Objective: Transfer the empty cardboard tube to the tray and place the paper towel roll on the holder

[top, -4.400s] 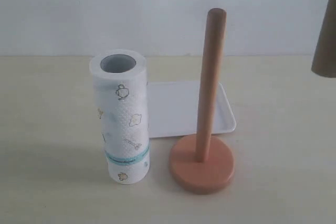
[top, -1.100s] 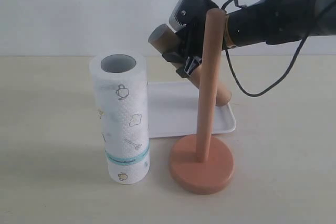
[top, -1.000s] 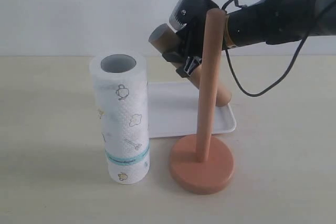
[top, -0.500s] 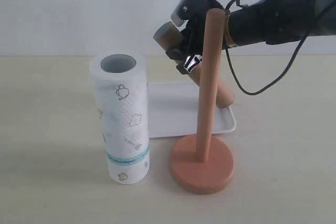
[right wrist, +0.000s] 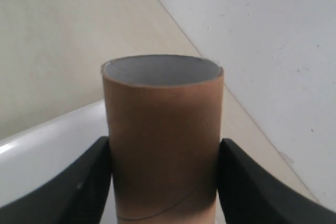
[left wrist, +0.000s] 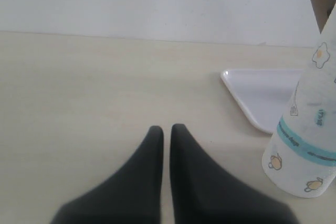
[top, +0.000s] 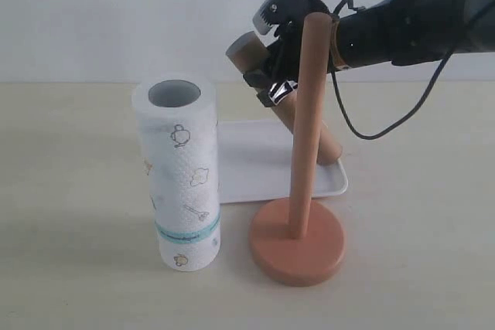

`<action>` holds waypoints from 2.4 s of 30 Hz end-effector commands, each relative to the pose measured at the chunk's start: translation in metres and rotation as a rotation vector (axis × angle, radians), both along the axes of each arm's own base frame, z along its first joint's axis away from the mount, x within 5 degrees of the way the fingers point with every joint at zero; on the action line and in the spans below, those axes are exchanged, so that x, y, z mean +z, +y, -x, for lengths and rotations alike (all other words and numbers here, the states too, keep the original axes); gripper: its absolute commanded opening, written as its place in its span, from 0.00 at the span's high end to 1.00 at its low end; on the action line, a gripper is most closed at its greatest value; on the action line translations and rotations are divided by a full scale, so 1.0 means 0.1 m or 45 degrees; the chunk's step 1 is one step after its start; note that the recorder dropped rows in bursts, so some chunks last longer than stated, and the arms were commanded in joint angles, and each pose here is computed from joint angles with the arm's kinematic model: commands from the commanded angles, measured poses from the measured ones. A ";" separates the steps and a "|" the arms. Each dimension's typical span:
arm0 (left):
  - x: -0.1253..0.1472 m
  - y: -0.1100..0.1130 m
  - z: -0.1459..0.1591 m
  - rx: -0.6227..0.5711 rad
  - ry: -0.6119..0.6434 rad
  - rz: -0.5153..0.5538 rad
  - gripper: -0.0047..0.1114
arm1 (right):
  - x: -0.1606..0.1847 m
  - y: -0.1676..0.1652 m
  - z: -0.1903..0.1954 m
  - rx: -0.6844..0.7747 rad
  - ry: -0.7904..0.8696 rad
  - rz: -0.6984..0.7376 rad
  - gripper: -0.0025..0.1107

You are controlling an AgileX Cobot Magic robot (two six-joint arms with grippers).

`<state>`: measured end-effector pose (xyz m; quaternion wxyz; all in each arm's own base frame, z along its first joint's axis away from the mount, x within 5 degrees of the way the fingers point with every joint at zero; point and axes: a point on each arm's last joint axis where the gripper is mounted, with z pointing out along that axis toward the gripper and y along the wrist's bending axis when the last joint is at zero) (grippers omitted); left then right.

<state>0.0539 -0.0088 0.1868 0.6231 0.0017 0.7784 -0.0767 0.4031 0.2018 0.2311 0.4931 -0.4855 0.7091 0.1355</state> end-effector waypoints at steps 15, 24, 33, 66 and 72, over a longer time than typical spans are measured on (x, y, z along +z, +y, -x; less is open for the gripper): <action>-0.01 0.00 0.00 0.003 0.001 0.003 0.92 | -0.01 0.03 0.05 0.059 0.023 -0.018 0.52; -0.01 0.00 0.00 0.003 0.001 0.003 0.92 | -0.01 0.01 0.03 0.001 0.062 -0.047 0.35; -0.01 0.00 0.00 0.003 0.001 0.003 0.92 | 0.02 0.01 0.04 -0.014 0.069 -0.065 0.38; -0.01 0.00 0.00 0.003 0.001 0.003 0.92 | 1.35 -1.63 2.03 -0.818 -0.225 -0.613 0.98; -0.01 0.00 0.00 0.003 0.001 0.003 0.92 | 1.60 -1.62 2.42 -0.707 -0.361 -0.700 0.98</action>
